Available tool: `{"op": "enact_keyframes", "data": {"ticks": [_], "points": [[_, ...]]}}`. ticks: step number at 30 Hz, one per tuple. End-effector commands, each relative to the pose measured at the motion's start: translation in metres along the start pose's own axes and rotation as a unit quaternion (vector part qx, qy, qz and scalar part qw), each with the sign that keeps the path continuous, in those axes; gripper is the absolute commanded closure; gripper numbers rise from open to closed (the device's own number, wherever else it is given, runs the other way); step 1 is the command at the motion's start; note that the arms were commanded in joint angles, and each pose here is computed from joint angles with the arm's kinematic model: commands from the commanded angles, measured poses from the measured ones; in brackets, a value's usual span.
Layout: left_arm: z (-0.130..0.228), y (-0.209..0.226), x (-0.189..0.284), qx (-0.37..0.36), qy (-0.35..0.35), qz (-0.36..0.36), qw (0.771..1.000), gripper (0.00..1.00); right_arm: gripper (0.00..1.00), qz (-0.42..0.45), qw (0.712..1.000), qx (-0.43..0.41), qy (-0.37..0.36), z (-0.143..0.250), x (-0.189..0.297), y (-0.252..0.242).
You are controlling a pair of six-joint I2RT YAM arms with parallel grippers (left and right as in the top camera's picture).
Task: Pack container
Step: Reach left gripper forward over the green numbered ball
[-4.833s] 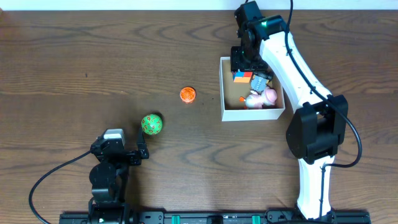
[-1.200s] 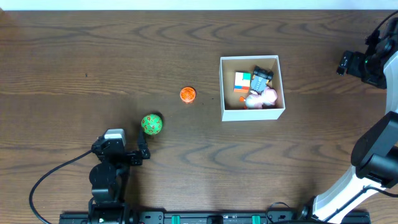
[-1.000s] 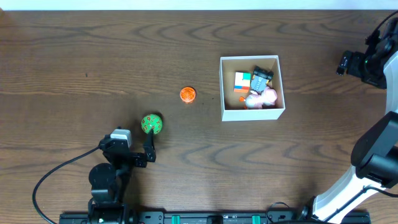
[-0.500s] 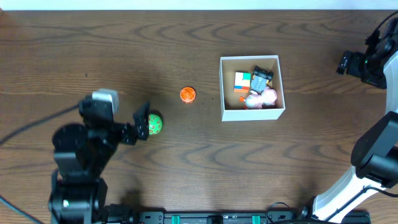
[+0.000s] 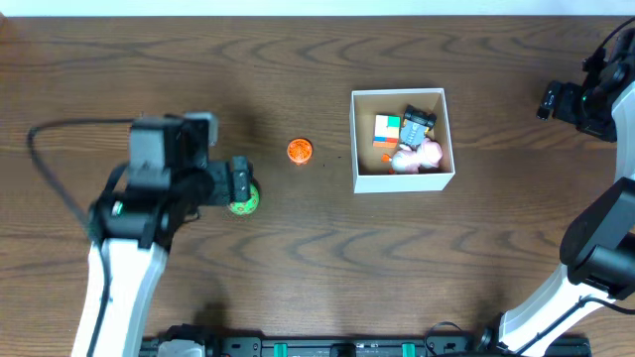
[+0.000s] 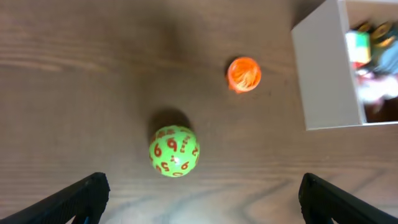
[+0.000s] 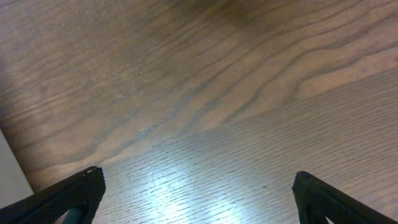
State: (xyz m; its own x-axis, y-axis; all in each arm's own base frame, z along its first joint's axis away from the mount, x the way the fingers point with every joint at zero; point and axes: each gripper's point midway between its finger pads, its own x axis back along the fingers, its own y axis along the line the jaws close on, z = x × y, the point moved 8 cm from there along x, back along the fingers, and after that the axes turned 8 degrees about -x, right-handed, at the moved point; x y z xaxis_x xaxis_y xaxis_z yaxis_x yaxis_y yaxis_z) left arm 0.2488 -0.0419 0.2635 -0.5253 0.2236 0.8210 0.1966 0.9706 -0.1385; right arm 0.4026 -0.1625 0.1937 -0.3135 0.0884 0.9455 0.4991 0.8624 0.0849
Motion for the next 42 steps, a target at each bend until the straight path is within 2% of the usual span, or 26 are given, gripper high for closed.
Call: {"op": "enact_keyframes", "data": {"ticks": [1,9,13,23,30,35,42], "points": [[-0.001,0.000,-0.027,-0.005,0.056,-0.020,0.998,0.02,0.01,0.000,1.000,0.002,0.005,0.001,-0.003,-0.003],[0.011,0.007,-0.090,0.004,0.161,-0.023,0.987,0.02,0.01,0.000,1.000,0.002,0.005,0.001,-0.003,-0.003],[0.017,0.018,-0.104,-0.001,0.190,-0.067,0.980,0.02,0.01,0.000,1.000,0.002,0.005,0.001,-0.003,-0.003],[0.022,0.019,-0.106,0.002,0.207,-0.075,0.975,0.02,0.01,0.000,1.000,0.002,0.005,0.001,-0.003,-0.003],[0.033,0.019,-0.111,0.006,0.221,-0.066,0.973,0.02,0.01,0.000,1.000,0.002,0.005,0.001,-0.003,-0.003],[0.038,0.013,-0.118,0.013,0.215,-0.030,0.976,0.02,0.01,0.000,1.000,0.002,0.005,0.001,-0.003,-0.003],[0.041,0.014,-0.120,0.014,0.218,-0.031,0.975,0.02,0.01,0.000,1.000,0.002,0.005,0.001,-0.003,-0.003]]}}
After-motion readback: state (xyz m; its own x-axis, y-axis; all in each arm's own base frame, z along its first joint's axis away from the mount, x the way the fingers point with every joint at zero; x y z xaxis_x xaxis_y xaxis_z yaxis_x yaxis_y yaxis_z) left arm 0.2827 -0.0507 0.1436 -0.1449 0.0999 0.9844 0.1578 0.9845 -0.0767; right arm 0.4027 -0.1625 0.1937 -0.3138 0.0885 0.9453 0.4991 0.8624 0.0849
